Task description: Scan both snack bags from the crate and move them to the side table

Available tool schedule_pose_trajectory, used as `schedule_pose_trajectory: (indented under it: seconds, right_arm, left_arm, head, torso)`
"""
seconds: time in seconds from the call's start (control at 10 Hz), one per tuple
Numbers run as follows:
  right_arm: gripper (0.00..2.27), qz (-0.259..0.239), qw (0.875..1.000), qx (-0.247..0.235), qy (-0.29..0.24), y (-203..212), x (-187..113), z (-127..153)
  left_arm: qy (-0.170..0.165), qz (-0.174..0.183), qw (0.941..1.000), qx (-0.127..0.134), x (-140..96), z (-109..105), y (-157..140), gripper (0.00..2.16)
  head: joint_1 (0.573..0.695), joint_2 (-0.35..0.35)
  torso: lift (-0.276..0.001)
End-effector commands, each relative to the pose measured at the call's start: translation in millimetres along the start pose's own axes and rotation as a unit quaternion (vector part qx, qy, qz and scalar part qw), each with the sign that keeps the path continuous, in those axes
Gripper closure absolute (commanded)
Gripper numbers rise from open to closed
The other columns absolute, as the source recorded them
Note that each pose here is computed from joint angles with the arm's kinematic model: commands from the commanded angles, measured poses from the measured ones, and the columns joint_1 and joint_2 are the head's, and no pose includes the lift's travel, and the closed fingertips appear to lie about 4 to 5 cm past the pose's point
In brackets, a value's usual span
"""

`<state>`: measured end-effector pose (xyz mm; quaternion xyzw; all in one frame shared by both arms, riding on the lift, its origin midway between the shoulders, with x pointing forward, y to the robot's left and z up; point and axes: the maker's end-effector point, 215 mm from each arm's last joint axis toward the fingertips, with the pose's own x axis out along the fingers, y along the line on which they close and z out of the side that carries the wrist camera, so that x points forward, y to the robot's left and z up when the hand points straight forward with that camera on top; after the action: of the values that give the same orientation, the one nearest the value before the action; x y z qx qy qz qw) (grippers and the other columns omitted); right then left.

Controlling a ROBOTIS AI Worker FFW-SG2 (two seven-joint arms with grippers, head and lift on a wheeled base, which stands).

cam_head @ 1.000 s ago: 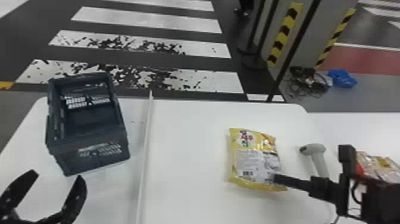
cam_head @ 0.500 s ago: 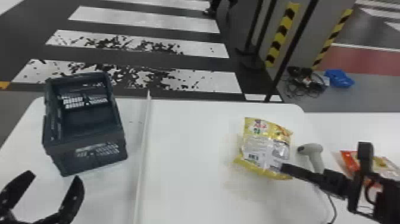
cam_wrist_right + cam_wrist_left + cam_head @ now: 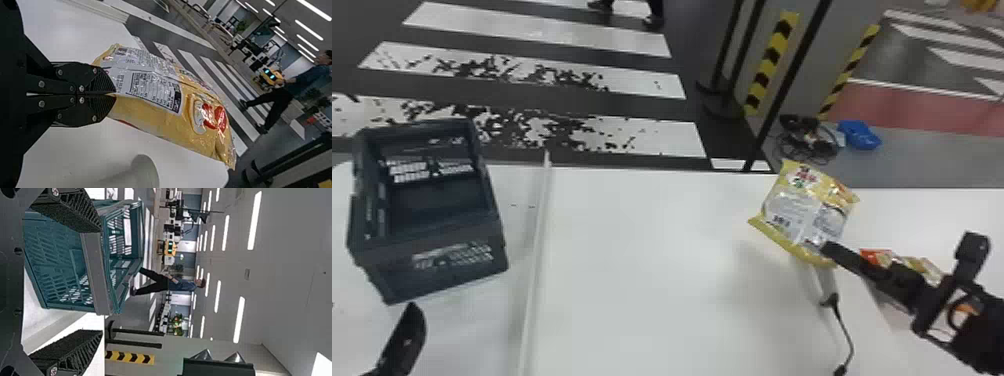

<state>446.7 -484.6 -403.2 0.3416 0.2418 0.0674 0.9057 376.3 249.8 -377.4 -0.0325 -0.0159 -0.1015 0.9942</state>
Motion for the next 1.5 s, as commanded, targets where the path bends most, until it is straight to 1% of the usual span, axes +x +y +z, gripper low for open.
schedule_pose_trajectory:
  seconds: [0.0,0.1,0.2,0.4,0.6,0.8,1.0,1.1,1.2,1.3,1.4]
  right_arm:
    - [2.25,-0.021,0.999,-0.001,-0.047,-21,-11,24]
    - [2.25,-0.05,0.996,-0.003,-0.077,-43,-16,37]
    - [2.25,-0.076,0.992,0.005,-0.102,-66,-22,46]
    - [2.25,-0.125,0.981,0.013,-0.147,-110,-32,63]
    - [2.25,-0.167,0.966,0.022,-0.195,-148,-46,80]
    - [2.25,-0.206,0.953,0.049,-0.216,-182,-55,82]
    - [2.25,-0.235,0.942,0.059,-0.232,-204,-63,81]
    - [2.2,-0.247,0.939,0.066,-0.231,-211,-65,76]
    - [1.95,-0.255,0.936,0.07,-0.232,-217,-67,73]
    - [1.38,-0.266,0.931,0.069,-0.243,-222,-72,76]
    - [0.33,-0.266,0.93,0.072,-0.243,-223,-72,75]
  left_arm:
    - [-0.002,-0.001,1.0,0.001,1,3,-1,0.08]
    - [-0.002,-0.001,1.0,0.0,1,2,-1,0.08]
    - [-0.002,-0.001,1.0,0.001,1,3,0,0.08]
    - [-0.001,-0.001,1.0,0.003,1,3,1,0.08]
    - [-0.001,-0.002,1.0,0.004,1,3,1,0.08]
    - [0.0,-0.002,1.0,0.004,1,2,2,0.08]
    - [-0.001,-0.001,1.0,0.003,1,2,3,0.08]
    - [-0.001,-0.001,1.0,0.003,1,2,3,0.08]
    - [-0.002,0.0,1.0,0.001,1,2,3,0.08]
    - [-0.002,0.0,1.0,0.002,1,2,3,0.08]
    - [-0.004,0.0,1.0,0.002,1,3,3,0.08]
  head:
    - [0.695,-0.304]
    - [0.695,-0.34]
    - [0.695,-0.35]
    - [0.695,-0.35]
    - [0.695,-0.35]
    - [0.695,-0.35]
    - [0.695,-0.35]
    - [0.695,-0.35]
    - [0.695,-0.35]
    - [0.695,-0.35]
    - [0.695,-0.35]
  torso:
    - [-0.099]
    - [-0.099]
    - [-0.099]
    - [-0.099]
    - [-0.099]
    - [-0.099]
    - [-0.099]
    - [-0.099]
    - [-0.099]
    - [-0.099]
    - [-0.099]
